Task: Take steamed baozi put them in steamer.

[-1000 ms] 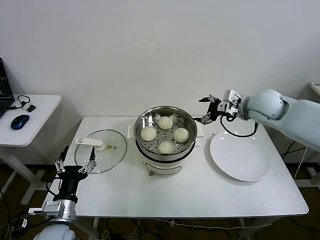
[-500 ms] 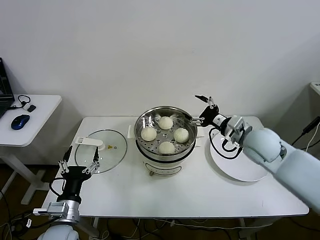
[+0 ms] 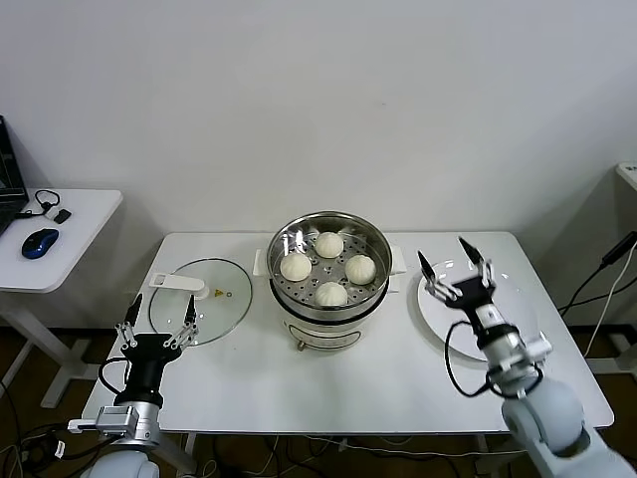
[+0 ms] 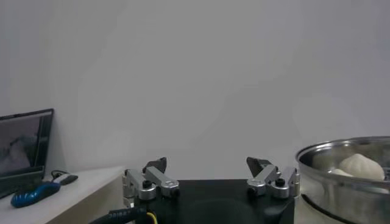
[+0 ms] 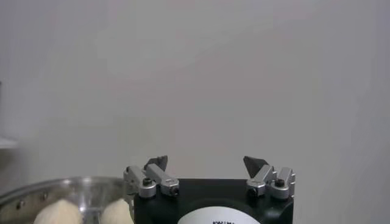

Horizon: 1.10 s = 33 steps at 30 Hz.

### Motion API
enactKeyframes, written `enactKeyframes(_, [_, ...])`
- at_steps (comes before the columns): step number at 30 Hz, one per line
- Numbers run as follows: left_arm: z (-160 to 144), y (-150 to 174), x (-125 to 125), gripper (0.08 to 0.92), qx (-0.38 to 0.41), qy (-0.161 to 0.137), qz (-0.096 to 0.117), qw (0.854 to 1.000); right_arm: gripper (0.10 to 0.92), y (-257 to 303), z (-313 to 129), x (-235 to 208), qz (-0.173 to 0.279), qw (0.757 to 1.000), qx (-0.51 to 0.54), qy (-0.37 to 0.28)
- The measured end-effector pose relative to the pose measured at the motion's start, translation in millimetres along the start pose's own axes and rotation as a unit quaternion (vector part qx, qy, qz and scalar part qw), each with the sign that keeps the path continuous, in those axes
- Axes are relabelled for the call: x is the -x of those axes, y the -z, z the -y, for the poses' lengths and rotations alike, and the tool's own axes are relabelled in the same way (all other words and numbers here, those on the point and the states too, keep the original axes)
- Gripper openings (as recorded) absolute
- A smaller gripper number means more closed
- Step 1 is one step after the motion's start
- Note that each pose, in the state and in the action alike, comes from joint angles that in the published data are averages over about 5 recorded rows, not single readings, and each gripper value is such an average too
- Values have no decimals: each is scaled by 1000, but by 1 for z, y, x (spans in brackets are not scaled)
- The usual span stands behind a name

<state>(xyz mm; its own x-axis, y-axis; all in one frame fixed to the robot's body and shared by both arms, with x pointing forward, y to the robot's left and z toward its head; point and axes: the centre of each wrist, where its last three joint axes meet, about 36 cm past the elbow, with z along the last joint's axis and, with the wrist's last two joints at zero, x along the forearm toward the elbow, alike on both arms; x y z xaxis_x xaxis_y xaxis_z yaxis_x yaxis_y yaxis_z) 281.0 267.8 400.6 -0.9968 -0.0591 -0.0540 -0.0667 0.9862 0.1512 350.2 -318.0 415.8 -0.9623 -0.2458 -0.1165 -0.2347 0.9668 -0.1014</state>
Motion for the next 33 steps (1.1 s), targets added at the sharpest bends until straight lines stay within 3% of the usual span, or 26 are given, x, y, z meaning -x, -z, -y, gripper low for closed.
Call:
enactKeyframes(11, [2,0,-3,823,0,2,-1,1000,823,-26,-24,-61,4,996,40,-82])
enactKeyframes(33, [3,2,-3,823,-1,2,3,1000,823,-33,-45,-83,2,992,48,-118])
